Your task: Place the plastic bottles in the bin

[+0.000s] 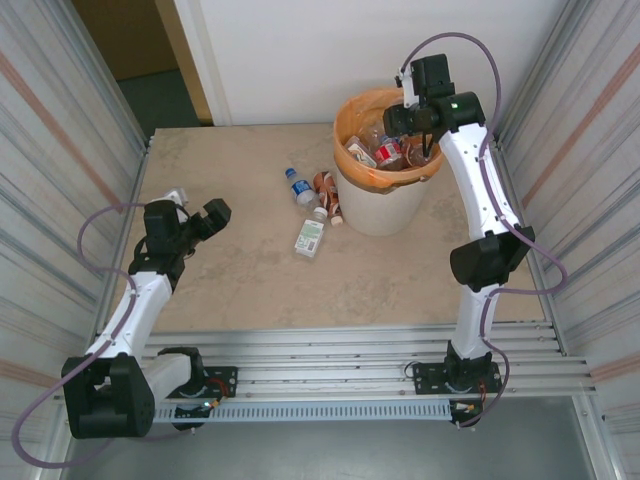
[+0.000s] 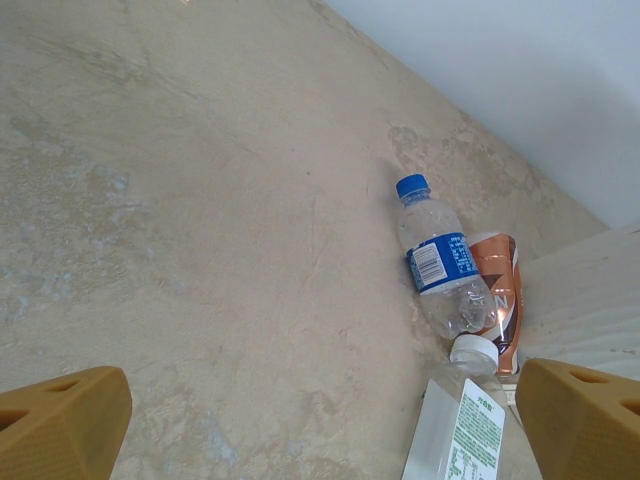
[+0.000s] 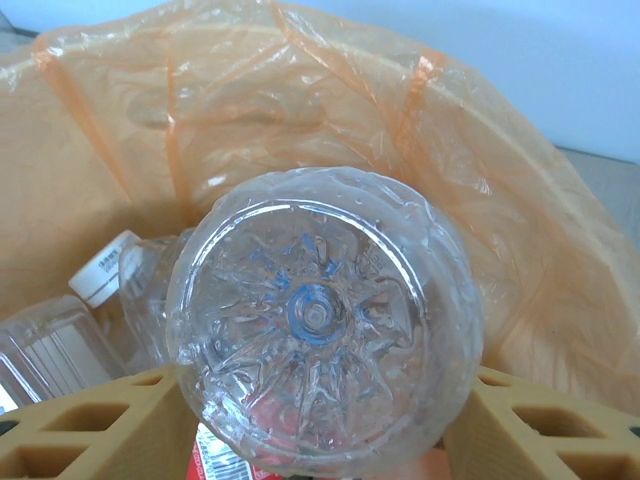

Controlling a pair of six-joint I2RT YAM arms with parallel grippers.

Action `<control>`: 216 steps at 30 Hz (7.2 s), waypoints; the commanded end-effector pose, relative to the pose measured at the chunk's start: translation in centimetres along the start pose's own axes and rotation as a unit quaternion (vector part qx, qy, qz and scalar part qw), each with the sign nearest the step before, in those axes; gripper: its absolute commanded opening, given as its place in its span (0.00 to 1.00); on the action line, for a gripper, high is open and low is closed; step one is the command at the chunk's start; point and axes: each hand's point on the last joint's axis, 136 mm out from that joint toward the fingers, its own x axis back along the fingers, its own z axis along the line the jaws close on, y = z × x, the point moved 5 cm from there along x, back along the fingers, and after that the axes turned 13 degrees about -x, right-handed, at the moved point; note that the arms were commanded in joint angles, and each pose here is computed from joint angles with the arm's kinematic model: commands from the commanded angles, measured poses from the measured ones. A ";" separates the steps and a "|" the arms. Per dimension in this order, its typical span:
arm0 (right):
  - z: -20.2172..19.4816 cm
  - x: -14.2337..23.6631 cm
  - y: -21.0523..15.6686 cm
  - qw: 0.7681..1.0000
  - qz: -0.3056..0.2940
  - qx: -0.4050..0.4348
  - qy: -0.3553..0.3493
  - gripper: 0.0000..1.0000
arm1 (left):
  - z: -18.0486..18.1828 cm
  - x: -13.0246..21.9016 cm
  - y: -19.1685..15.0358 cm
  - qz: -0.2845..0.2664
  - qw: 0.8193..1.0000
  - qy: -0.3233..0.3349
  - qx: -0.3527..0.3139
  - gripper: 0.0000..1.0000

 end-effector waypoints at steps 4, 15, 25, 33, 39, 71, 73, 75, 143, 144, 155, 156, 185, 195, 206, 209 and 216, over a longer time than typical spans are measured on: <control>2.2 0.3 1.6 0.998 -0.040 -0.012 0.045 0.59 | -0.3 0.3 1.4 -0.021 1.000 -0.007 -0.010 0.99; 5.8 -2.7 2.1 0.994 -0.064 -0.013 0.084 0.58 | -0.4 0.4 1.3 -0.021 1.000 -0.009 -0.010 0.99; 5.6 -6.2 1.3 0.996 -0.052 -0.030 0.062 0.48 | -0.4 0.3 1.3 -0.018 1.000 -0.010 -0.009 0.99; 5.8 -5.8 1.2 0.996 -0.046 -0.032 0.067 0.49 | -0.5 0.3 1.6 -0.022 1.000 -0.012 -0.009 0.99; 6.7 -1.9 2.3 0.993 -0.070 -0.029 0.092 0.56 | -1.6 0.5 2.6 -0.034 0.998 -0.041 -0.019 0.99; -2.7 14.7 -11.3 0.974 -0.125 -0.182 -0.052 0.98 | -16.0 -8.2 -8.7 0.249 0.912 -0.089 -0.313 0.99; -3.0 15.1 -11.9 0.973 -0.126 -0.182 -0.066 0.98 | -16.3 -8.9 -9.3 0.255 0.907 -0.084 -0.323 0.99; -3.4 15.4 -12.4 0.972 -0.126 -0.183 -0.077 0.98 | -16.7 -9.6 -10.1 0.267 0.901 -0.082 -0.333 0.99; 15.0 13.7 -13.7 0.930 -0.019 -0.147 0.335 0.93 | -22.2 3.7 -1.6 -0.065 0.909 -0.242 -0.333 0.52; 15.6 13.6 -13.8 0.928 -0.016 -0.144 0.342 0.93 | -22.4 3.7 -1.4 -0.068 0.907 -0.244 -0.336 0.52; 18.1 11.5 -13.2 0.922 -0.006 -0.133 0.364 0.78 | -23.8 5.4 -0.8 -0.097 0.885 -0.303 -0.339 0.52; 18.3 11.4 -13.2 0.920 -0.004 -0.132 0.368 0.75 | -23.9 5.7 -0.7 -0.101 0.882 -0.310 -0.340 0.52; 12.2 17.6 -6.5 0.955 -0.121 -0.070 0.263 0.21 | -21.7 10.5 1.1 -0.164 0.881 -0.286 -0.339 0.99; 6.7 18.4 -2.0 0.969 -0.195 -0.062 0.136 0.22 | -18.4 9.2 1.8 -0.173 0.924 -0.162 -0.299 0.99; 3.3 12.1 1.3 0.984 -0.177 -0.025 -0.002 0.20 | -15.9 8.2 1.7 -0.145 0.946 -0.094 -0.273 0.99; 3.2 10.3 1.5 0.985 -0.167 -0.008 -0.033 0.20 | -15.2 7.9 1.7 -0.139 0.952 -0.077 -0.263 0.99; 2.4 6.2 0.9 0.986 -0.130 0.017 -0.102 0.21 | -14.4 7.4 1.6 -0.128 0.958 -0.062 -0.251 0.99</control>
